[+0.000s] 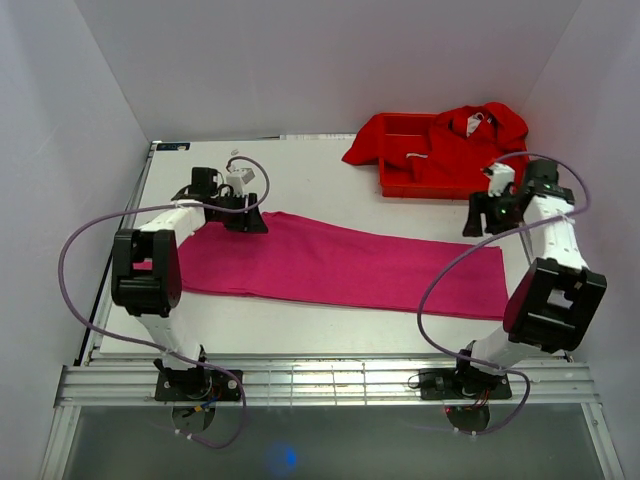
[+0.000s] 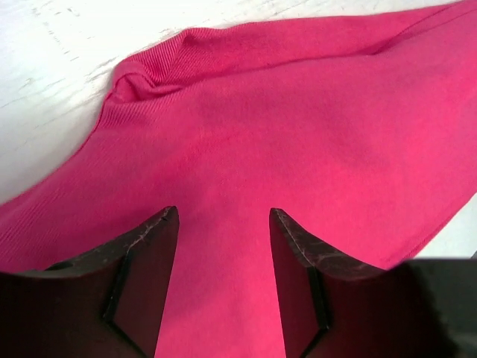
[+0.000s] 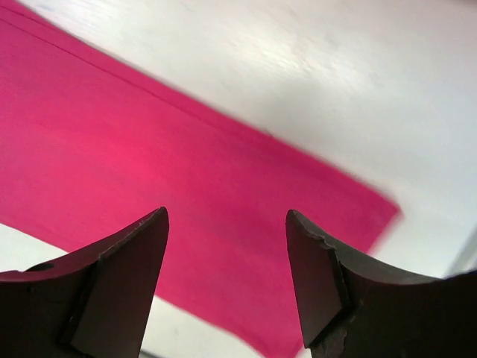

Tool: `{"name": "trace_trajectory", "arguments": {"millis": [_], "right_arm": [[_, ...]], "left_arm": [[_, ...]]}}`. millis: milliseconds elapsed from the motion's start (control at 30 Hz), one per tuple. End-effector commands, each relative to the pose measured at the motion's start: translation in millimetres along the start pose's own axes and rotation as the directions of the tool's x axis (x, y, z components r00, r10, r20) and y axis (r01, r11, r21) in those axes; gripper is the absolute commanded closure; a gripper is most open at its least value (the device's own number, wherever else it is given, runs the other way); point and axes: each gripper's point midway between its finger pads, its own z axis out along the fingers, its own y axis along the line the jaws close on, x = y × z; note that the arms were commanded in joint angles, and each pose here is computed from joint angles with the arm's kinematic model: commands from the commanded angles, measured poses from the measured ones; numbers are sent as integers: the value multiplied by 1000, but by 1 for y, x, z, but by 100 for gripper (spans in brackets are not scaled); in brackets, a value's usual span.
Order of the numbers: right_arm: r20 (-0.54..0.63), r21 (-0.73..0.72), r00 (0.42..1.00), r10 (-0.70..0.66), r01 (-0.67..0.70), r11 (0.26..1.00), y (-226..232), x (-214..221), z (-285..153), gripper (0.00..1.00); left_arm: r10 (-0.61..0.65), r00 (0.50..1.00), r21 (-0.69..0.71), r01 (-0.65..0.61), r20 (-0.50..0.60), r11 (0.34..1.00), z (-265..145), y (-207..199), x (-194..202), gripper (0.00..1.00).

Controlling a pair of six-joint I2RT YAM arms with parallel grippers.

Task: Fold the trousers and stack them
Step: Fold the trousers

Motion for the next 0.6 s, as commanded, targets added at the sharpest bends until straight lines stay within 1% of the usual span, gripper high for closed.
{"name": "trace_trajectory", "arguments": {"millis": [0,67,100,200,267,300,400,467,533,567], "right_arm": [[-135,85,984,116,-105,991,-24,74,-33,31],[-168,123,971,170,-150,981,-34,101,-39,33],[-174,165,958,228,-200,966,-46,116,-46,33],[-194,217,924,331,-289,933,-63,146,-52,34],[-200,226,903,381,-336,915,-70,156,-50,36],[-195,237,889,414,-367,900,-73,163,-50,39],[-195,259,870,452,-399,879,-79,176,-40,41],[-179,265,872,455,-403,876,-84,179,-32,41],[-191,255,858,476,-425,868,-80,188,-23,41],[-186,264,859,477,-424,866,-86,191,-16,41]], "left_arm": [[92,994,-44,-90,64,995,-38,-17,-12,37],[98,993,-39,-96,66,995,-45,-24,-10,35],[95,994,-36,-93,62,995,-47,-26,-6,34],[112,991,-63,-108,76,992,-59,-31,-6,32],[126,988,-114,-116,85,987,-68,-28,-6,30],[132,988,-126,-121,85,985,-70,-28,-6,29],[140,987,-162,-125,85,979,-78,-24,-7,28],[128,989,-160,-116,70,980,-80,-24,-6,28],[125,990,-165,-112,69,980,-82,-24,-7,28],[123,990,-170,-110,68,979,-83,-23,-6,28]]}}
